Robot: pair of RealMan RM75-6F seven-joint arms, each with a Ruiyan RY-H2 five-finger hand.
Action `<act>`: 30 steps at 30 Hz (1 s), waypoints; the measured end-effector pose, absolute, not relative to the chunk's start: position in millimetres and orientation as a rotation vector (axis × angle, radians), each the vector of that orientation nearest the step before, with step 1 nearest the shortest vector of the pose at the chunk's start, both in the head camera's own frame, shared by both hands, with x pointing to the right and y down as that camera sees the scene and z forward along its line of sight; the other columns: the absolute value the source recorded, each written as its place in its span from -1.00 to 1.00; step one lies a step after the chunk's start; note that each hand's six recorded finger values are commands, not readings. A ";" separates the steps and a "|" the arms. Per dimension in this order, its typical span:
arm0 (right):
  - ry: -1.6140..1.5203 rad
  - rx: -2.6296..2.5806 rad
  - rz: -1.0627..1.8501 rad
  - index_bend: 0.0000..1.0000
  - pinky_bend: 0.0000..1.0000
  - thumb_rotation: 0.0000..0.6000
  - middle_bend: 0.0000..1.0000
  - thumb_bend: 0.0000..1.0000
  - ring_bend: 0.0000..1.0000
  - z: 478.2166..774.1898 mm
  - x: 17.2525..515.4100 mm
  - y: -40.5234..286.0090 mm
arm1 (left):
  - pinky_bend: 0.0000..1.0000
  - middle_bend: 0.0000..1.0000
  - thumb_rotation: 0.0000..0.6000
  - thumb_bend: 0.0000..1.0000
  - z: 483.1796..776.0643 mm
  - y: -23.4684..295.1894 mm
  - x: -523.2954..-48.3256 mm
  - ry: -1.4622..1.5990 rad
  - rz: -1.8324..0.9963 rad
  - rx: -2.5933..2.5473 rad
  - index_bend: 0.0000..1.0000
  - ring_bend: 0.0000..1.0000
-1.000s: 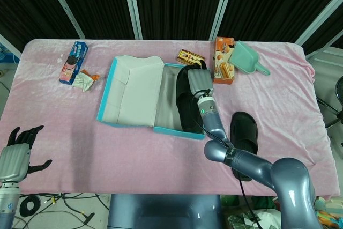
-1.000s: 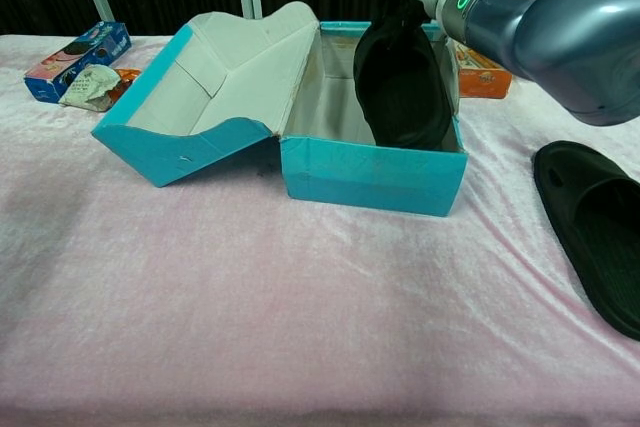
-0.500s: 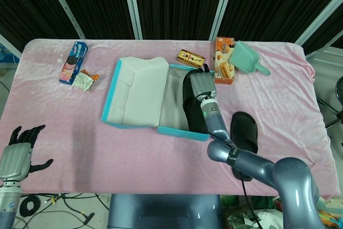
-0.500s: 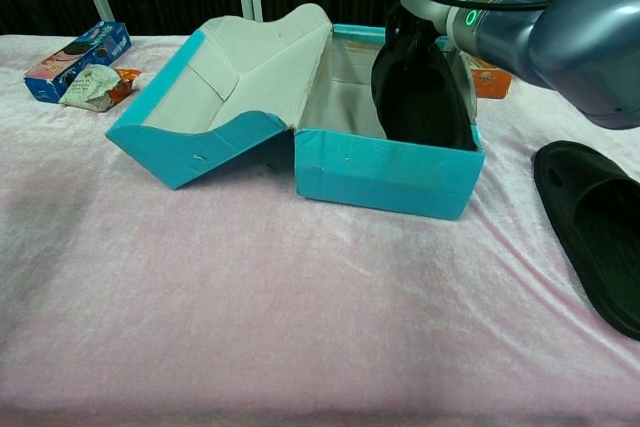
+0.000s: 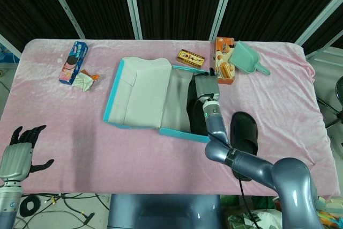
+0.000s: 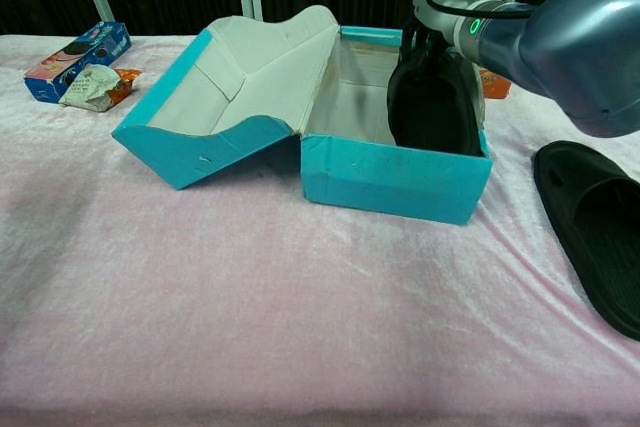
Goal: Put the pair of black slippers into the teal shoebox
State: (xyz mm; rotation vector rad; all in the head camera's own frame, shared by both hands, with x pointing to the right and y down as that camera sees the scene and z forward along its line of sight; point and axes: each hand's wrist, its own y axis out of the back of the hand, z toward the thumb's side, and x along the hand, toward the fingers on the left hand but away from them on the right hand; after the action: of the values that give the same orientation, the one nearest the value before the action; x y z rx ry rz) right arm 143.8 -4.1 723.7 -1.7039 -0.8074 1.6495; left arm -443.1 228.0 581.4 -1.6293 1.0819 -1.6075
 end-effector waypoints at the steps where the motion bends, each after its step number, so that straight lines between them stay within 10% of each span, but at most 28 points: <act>1: -0.802 -1.700 1.661 -0.02 -0.88 1.00 0.18 -0.51 -0.51 723.3 144.1 -3.1 | -1.00 -0.62 1.00 -1.00 581.3 227.9 -443.0 1.083 -1.607 -1.629 -0.70 -0.67; 11: -0.773 -1.709 1.722 -0.03 -0.88 1.00 0.12 -0.50 -0.52 710.6 144.8 8.2 | -1.00 -0.62 1.00 -1.00 581.2 228.9 -441.7 1.085 -1.602 -1.633 -0.70 -0.67; 22: -0.686 -1.678 1.703 -0.94 -0.88 1.00 -0.82 -0.71 -1.00 704.0 150.4 15.7 | -1.00 -0.62 1.00 -1.00 583.0 229.6 -439.5 1.080 -1.597 -1.642 -0.70 -0.67; 30: -0.657 -1.660 1.679 -1.00 -0.88 1.00 -1.00 -0.78 -1.00 702.4 149.4 18.5 | -1.00 -0.62 1.00 -1.00 583.1 229.3 -439.8 1.080 -1.597 -1.642 -0.70 -0.67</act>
State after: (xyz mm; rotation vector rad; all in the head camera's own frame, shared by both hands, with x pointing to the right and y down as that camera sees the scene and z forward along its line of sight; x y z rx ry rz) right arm 149.4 18.5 702.4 -1.6599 -0.6575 1.6789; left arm -439.8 229.3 583.1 -1.6425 1.0803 -1.5968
